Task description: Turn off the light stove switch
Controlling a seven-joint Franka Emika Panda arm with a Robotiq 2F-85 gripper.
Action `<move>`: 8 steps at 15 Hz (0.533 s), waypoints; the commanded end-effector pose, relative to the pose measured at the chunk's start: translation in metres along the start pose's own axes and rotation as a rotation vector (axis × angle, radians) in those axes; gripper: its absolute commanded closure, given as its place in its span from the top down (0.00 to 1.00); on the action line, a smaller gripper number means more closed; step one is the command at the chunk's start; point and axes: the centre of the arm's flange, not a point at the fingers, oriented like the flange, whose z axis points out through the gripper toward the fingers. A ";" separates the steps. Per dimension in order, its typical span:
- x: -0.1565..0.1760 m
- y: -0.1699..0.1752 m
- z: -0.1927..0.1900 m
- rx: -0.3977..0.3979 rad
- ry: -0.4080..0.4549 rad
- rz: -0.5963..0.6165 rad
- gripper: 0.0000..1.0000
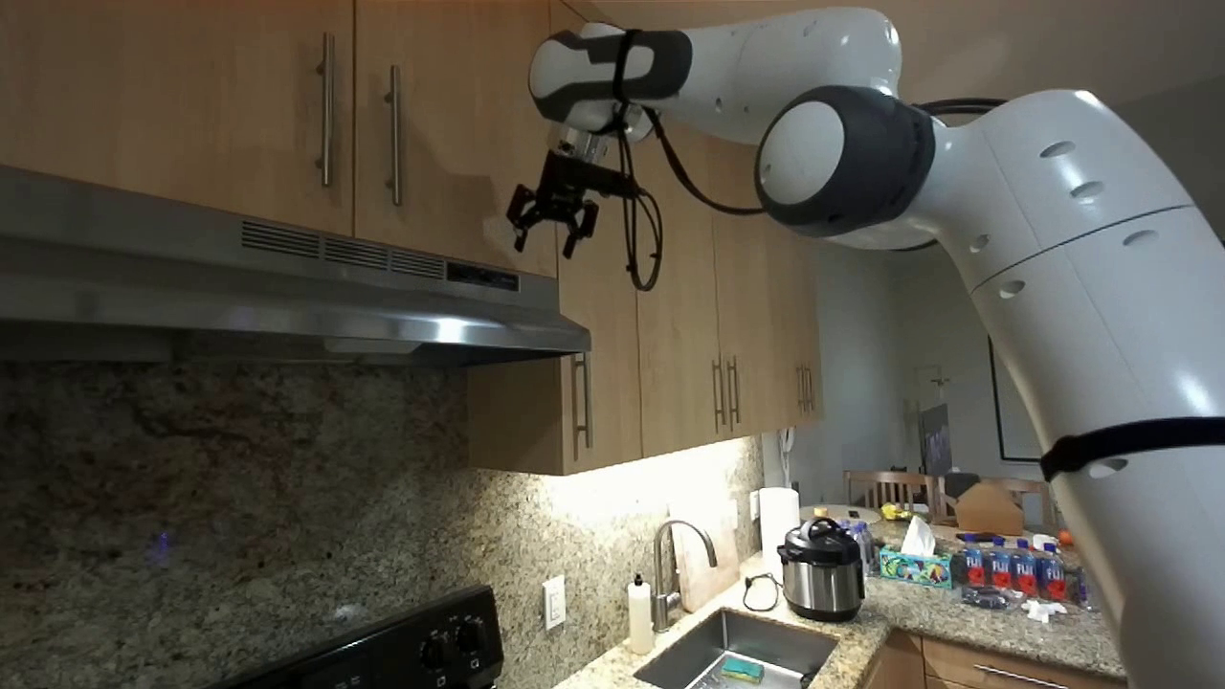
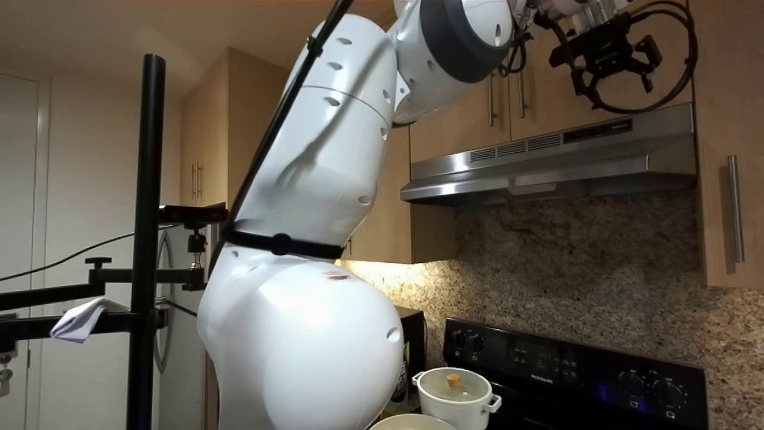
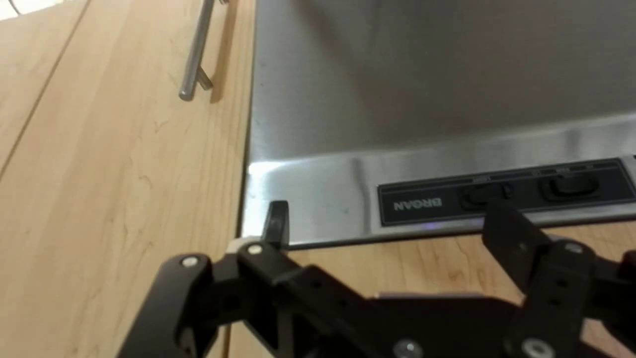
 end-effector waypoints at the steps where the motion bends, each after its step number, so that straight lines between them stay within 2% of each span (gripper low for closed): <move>1: -0.004 0.005 -0.002 -0.011 -0.011 0.004 1.00; 8: -0.012 0.009 -0.006 -0.014 -0.030 0.007 1.00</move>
